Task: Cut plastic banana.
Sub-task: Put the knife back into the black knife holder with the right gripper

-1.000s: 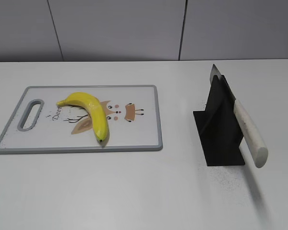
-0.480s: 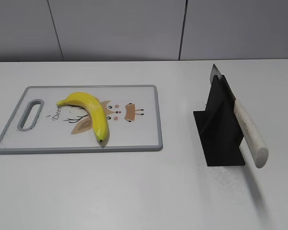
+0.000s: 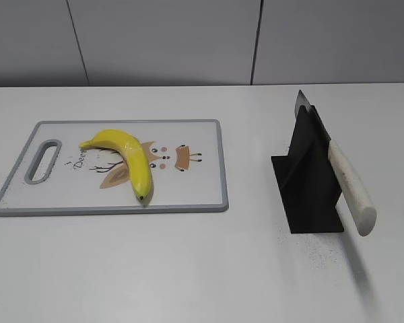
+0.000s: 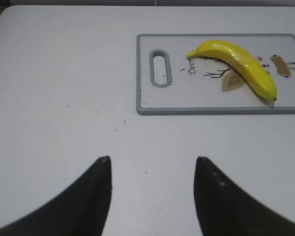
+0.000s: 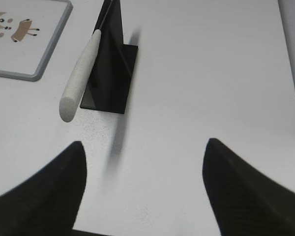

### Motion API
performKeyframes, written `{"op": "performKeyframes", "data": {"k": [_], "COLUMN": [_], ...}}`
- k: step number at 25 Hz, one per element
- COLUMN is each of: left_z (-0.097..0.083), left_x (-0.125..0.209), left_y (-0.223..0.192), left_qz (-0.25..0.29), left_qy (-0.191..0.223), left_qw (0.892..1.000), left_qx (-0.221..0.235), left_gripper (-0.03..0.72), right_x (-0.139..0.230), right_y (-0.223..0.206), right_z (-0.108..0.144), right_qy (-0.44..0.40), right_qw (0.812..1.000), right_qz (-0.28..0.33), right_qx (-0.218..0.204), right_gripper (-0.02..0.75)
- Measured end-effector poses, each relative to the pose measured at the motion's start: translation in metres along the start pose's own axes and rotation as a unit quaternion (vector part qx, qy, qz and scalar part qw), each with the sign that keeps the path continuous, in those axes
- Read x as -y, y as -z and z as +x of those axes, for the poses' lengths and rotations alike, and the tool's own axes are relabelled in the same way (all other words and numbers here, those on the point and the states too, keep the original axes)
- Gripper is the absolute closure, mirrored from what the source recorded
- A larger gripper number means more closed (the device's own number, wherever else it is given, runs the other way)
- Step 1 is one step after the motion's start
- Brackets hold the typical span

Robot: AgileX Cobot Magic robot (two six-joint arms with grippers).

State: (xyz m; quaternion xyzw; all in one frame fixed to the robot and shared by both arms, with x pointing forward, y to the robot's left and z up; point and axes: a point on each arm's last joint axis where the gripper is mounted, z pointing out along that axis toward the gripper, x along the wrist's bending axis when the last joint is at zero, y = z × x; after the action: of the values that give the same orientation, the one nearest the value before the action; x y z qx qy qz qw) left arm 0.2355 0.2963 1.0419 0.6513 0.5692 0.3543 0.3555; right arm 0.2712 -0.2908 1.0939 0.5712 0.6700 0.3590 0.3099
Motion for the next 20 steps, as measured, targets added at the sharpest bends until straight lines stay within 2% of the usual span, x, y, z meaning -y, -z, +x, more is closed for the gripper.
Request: {"op": "performKeyframes", "data": {"k": [6,10,12,20], "left_z": [0.0,0.0,0.0,0.0], "left_x": [0.0,0.0,0.0,0.0], "left_y": [0.0,0.0,0.0,0.0], "left_qz": [0.0,0.0,0.0,0.0], "left_qy": [0.0,0.0,0.0,0.0], "left_qw": [1.0,1.0,1.0,1.0], "left_qx": [0.0,0.0,0.0,0.0], "left_gripper": [0.163,0.163,0.163,0.163], "right_x": [-0.042,-0.06,-0.067,-0.094], "right_y": [-0.034,-0.061,-0.075,-0.165], "right_z": [0.005,0.02,0.029,0.053], "right_qy": [0.01,0.025,0.036,0.008], "right_qw": [0.996,0.988,0.983,0.959], "right_qz": [0.075,0.126,0.153,0.275], "right_qx": [-0.043,-0.086,-0.094,-0.067], "right_gripper": [0.209,0.213,0.216,0.217]}}
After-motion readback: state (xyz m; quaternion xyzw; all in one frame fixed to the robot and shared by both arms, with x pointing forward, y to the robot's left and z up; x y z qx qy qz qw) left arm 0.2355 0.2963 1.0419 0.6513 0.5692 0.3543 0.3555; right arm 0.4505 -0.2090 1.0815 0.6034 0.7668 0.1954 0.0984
